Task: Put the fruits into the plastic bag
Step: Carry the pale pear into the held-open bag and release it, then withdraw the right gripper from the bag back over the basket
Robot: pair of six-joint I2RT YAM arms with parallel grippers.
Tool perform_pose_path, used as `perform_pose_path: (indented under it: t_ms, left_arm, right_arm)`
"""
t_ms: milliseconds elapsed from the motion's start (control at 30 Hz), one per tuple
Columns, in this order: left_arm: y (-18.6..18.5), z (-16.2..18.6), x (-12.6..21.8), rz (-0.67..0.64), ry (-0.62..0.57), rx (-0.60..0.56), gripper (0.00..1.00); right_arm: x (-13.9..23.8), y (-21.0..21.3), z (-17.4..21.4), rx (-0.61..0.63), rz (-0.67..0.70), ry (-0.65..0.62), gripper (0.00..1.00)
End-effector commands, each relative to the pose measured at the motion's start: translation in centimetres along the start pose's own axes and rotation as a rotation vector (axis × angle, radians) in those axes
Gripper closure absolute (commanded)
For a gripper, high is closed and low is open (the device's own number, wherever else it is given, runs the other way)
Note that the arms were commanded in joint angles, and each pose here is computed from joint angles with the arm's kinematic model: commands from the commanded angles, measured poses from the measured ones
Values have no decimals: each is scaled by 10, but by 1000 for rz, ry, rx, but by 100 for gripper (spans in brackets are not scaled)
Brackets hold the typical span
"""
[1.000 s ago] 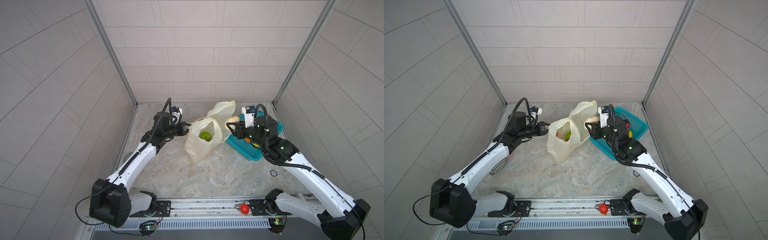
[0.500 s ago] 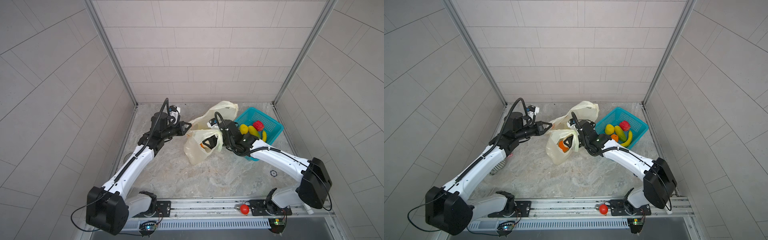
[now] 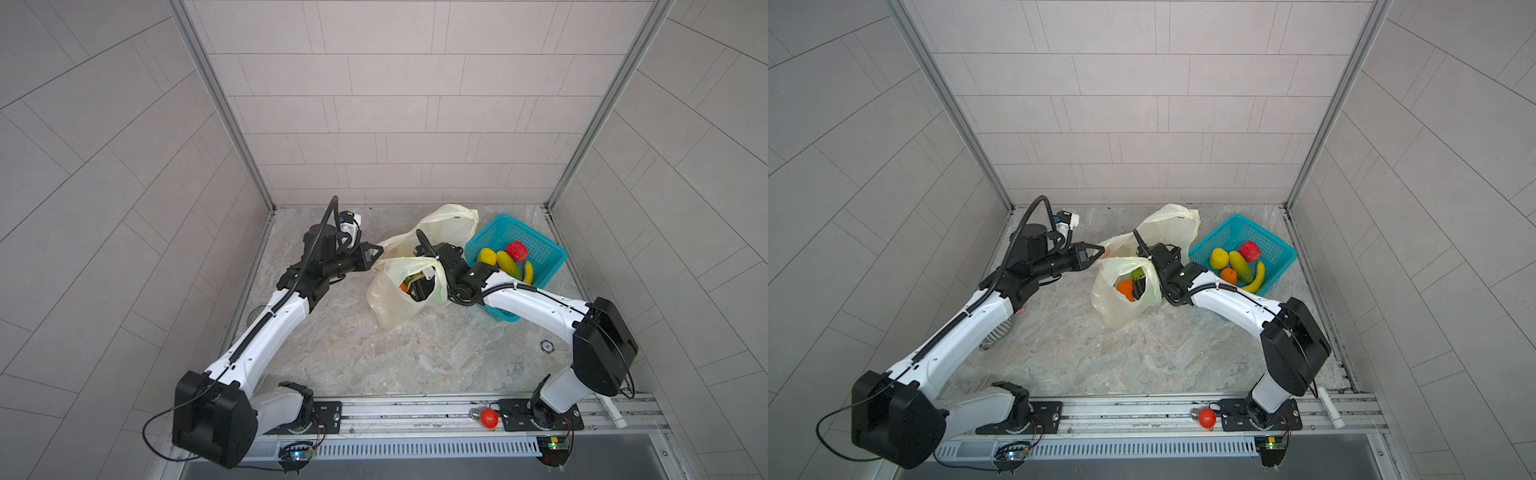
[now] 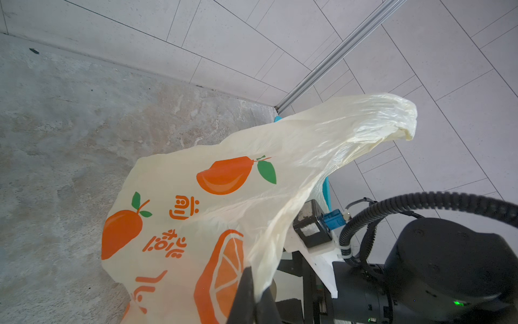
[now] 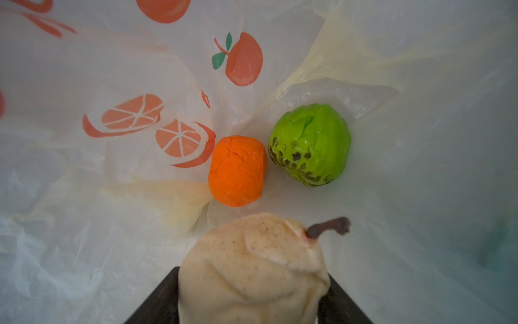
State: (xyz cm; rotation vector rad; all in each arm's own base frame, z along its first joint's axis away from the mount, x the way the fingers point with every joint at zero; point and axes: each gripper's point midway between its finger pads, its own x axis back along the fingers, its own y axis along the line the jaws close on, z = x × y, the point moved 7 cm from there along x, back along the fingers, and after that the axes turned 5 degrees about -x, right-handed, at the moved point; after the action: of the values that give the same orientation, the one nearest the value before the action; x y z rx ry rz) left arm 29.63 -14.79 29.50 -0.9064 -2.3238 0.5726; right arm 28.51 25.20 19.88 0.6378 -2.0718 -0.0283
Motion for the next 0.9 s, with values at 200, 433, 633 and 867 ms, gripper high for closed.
perform_pose_path:
  t_ms: [200, 433, 633, 867]
  left_arm:
    - [0, 0, -1, -7, -6, -31, 100]
    - [2, 0, -2, -16, -6, -28, 100]
    - [3, 2, -3, -18, -4, -26, 100]
    - [4, 2, -4, -19, -8, -28, 100]
  right_arm:
    - [27, 2, -13, 23, 19, -89, 11]
    - [47, 4, -19, 48, 4, -172, 13]
    - [79, -1, -17, 55, 0, -276, 13]
    - [114, -21, -4, -3, 96, -361, 13]
